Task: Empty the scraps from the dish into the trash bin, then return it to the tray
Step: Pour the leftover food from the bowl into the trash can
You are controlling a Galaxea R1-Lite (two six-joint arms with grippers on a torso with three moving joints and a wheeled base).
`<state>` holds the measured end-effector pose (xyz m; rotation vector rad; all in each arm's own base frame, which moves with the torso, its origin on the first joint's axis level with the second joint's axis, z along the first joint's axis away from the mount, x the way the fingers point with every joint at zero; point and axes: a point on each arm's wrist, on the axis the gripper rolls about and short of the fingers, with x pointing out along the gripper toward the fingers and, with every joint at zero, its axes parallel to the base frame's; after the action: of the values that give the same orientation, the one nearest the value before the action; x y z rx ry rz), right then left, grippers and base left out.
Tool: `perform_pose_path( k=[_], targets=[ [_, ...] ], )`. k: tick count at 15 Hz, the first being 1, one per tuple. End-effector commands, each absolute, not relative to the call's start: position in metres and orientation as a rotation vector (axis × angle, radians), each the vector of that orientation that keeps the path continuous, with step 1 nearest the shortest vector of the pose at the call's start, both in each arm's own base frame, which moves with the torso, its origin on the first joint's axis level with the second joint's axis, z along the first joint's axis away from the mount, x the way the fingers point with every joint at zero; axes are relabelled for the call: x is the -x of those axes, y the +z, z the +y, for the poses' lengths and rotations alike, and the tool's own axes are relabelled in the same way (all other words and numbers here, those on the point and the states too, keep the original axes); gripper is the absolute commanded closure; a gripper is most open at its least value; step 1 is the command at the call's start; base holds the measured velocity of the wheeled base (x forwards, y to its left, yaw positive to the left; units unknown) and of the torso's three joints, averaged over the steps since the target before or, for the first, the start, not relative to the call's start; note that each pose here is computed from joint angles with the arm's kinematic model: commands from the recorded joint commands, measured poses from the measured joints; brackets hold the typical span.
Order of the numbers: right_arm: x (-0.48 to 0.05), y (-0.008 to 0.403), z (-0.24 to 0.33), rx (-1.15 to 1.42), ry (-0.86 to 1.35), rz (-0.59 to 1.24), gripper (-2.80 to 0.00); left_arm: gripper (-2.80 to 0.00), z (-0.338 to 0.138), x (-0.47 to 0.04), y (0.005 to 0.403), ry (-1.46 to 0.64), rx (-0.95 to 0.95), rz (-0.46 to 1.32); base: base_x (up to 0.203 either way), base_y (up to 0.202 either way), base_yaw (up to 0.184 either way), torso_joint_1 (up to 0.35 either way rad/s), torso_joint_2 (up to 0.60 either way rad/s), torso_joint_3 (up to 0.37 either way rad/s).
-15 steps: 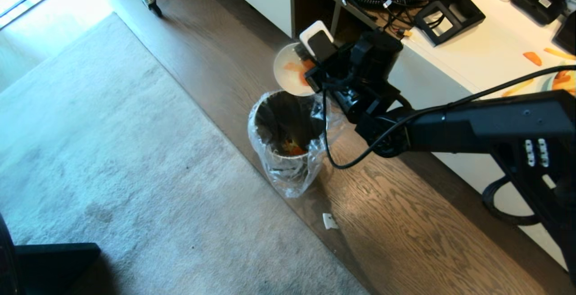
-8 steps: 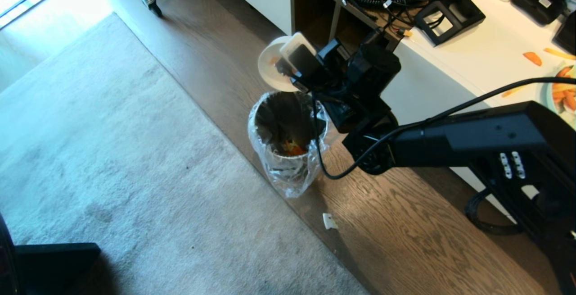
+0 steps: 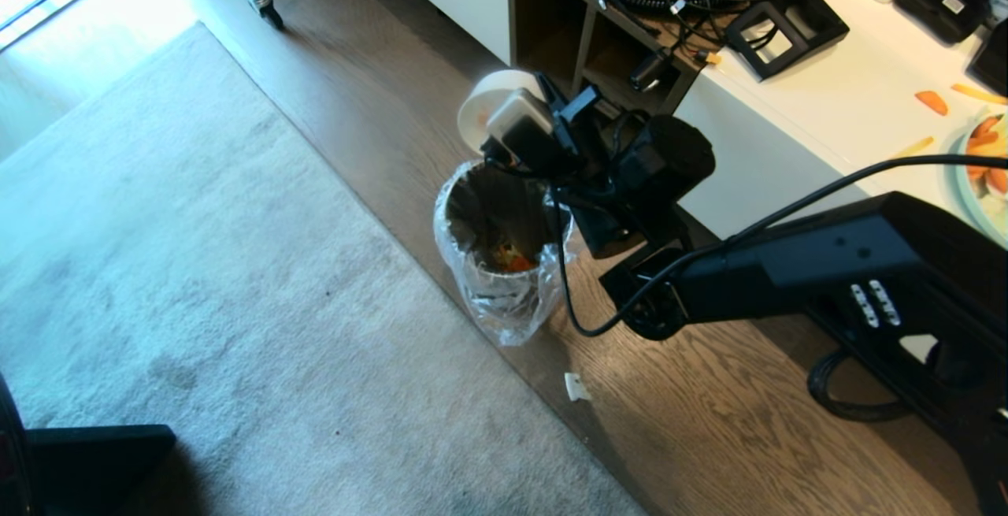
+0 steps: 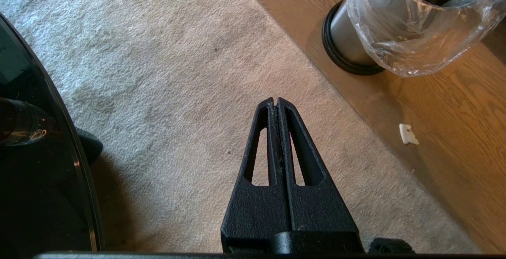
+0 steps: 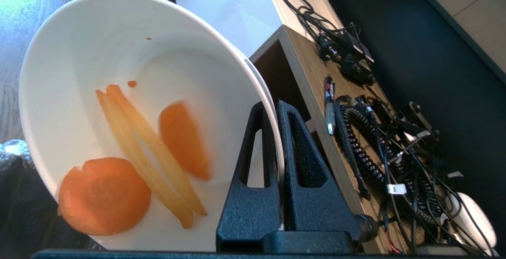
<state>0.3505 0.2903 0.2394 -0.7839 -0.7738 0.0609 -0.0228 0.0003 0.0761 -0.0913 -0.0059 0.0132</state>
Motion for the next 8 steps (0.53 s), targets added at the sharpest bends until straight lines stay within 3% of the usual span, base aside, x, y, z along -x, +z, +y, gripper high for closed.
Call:
perform_pose_path(
  k=[1, 8],
  targets=[
    [-0.346, 0.231, 0.289, 0.801, 0.075, -0.813, 0.00, 0.00, 0.000, 0.023, 0.076, 0.014, 0.092, -0.007, 0.000, 0.000, 0.000, 0.000, 0.00, 0.000],
    [-0.336, 0.216, 0.286, 0.917, 0.141, -0.987, 0.00, 0.00, 0.000, 0.023, 0.076, 0.014, 0.092, -0.007, 0.000, 0.000, 0.000, 0.000, 0.00, 0.000]
  ],
)
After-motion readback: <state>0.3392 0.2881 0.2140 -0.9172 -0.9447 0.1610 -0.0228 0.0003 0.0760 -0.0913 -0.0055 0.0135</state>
